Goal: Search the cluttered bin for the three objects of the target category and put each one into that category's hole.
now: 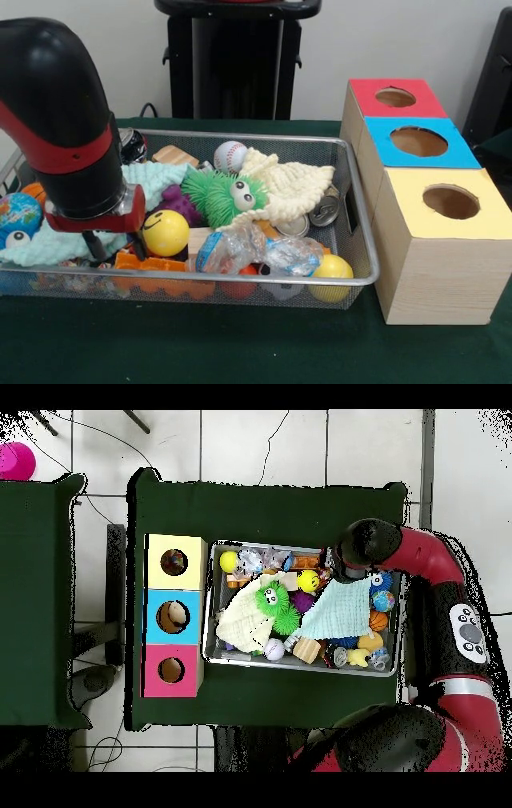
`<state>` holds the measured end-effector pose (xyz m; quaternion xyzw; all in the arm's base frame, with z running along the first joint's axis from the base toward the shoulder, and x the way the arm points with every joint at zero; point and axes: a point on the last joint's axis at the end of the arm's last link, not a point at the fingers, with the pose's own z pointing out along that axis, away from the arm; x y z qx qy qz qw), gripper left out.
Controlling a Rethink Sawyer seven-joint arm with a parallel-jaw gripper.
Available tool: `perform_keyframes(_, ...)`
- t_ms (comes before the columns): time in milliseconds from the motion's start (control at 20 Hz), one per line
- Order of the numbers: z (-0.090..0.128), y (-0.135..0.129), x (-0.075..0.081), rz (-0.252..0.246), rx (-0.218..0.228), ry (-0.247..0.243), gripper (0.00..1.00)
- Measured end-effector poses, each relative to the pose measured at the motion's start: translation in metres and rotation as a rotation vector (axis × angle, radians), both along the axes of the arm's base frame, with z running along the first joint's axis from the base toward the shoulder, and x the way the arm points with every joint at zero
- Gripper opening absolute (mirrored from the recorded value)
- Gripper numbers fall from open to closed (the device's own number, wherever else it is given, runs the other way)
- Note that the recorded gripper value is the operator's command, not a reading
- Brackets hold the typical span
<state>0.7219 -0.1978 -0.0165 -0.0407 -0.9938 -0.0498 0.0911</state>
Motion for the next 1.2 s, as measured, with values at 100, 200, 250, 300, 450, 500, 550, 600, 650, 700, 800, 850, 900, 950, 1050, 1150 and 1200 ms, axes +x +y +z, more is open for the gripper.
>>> perform_keyframes(100,-0.001,-0.001,0.001,-0.001,-0.001,-0.001,1.00)
perform_keyframes(200,-0.002,-0.002,0.002,-0.004,-0.003,-0.004,1.00)
perform_keyframes(250,-0.003,-0.004,0.003,-0.006,-0.004,-0.006,1.00)
perform_keyframes(300,-0.004,-0.005,0.004,-0.008,-0.005,-0.007,1.00)
perform_keyframes(450,-0.006,-0.009,0.005,-0.014,-0.007,-0.011,1.00)
perform_keyframes(500,-0.006,-0.010,0.005,-0.015,-0.008,-0.012,1.00)
perform_keyframes(550,-0.006,-0.011,0.005,-0.017,-0.008,-0.012,1.00)
perform_keyframes(600,-0.005,-0.014,0.005,-0.020,-0.010,-0.014,1.00)
perform_keyframes(650,-0.005,-0.017,0.005,-0.024,-0.012,-0.016,1.00)
perform_keyframes(700,-0.005,-0.019,0.005,-0.026,-0.013,-0.017,1.00)
perform_keyframes(800,-0.005,-0.026,0.005,-0.036,-0.017,-0.020,1.00)
perform_keyframes(850,-0.005,-0.030,0.005,-0.041,-0.018,-0.022,1.00)
perform_keyframes(900,-0.005,-0.033,0.005,-0.044,-0.020,-0.024,1.00)
perform_keyframes(950,-0.004,-0.035,0.005,-0.047,-0.021,-0.025,1.00)
perform_keyframes(1050,-0.004,-0.040,0.004,-0.052,-0.024,-0.027,1.00)
perform_keyframes(1150,-0.004,-0.041,0.004,-0.053,-0.025,-0.026,1.00)
perform_keyframes(1200,-0.004,-0.041,0.004,-0.053,-0.025,-0.026,1.00)
